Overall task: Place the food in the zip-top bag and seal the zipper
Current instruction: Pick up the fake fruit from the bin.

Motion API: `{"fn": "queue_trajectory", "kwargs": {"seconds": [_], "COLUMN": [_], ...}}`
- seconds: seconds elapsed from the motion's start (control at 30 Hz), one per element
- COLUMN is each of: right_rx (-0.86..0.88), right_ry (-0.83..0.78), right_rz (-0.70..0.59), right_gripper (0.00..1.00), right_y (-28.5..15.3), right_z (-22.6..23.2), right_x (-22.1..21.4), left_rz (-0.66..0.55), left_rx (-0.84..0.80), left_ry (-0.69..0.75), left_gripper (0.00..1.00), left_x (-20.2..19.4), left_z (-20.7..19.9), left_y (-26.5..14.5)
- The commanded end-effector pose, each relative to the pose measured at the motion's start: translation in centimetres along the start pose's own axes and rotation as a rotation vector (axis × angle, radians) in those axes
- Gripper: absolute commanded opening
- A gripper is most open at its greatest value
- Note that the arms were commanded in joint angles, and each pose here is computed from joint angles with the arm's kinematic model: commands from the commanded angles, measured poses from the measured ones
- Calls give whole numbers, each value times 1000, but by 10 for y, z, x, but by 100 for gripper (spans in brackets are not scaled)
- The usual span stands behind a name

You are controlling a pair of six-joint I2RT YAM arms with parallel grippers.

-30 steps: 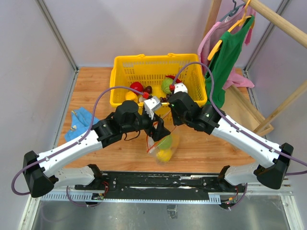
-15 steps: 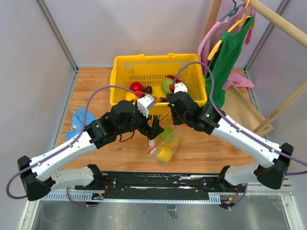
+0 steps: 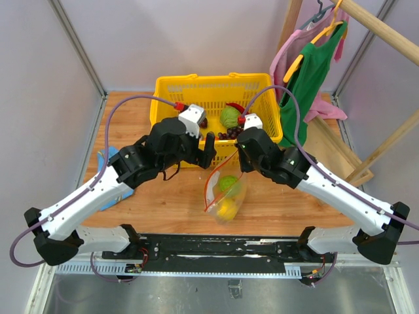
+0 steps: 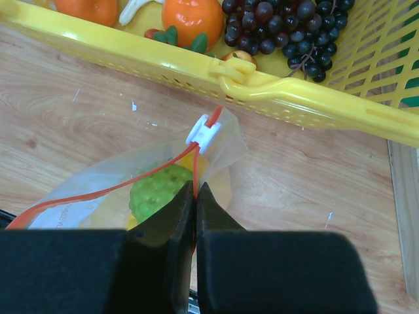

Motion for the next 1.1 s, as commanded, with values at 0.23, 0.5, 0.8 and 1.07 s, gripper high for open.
{"fn": "queue_trajectory", "kwargs": {"seconds": [0.23, 0.5, 0.8, 1.07], "right_rx": [-29, -17, -15, -15], "right_ry": [3, -17, -38, -48], "right_rz": [-27, -31, -38, -35], "right_gripper": [4, 4, 4, 5], "right_y": [0, 0, -1, -1], "right_z": [-11, -12, -16, -18], "right_x": [1, 1, 1, -1], "left_rz": [149, 293, 497, 657], "left_rx": [264, 324, 347, 386], "left_ry": [-27, -96, -135, -121], "left_gripper": [90, 89, 89, 89], "left_x": [16, -2, -56, -109], "left_z": [62, 104, 132, 143], "left_y": [46, 99, 149, 177]}}
Point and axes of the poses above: each gripper's point midway between its finger pads, its own y axis out along the fingers, its own z axis along the line the jaws close on, x = y × z, the point moved 7 cm from there along -y, back along the fingers, and after that the axes turned 8 degrees about y, right-handed, at the moved point
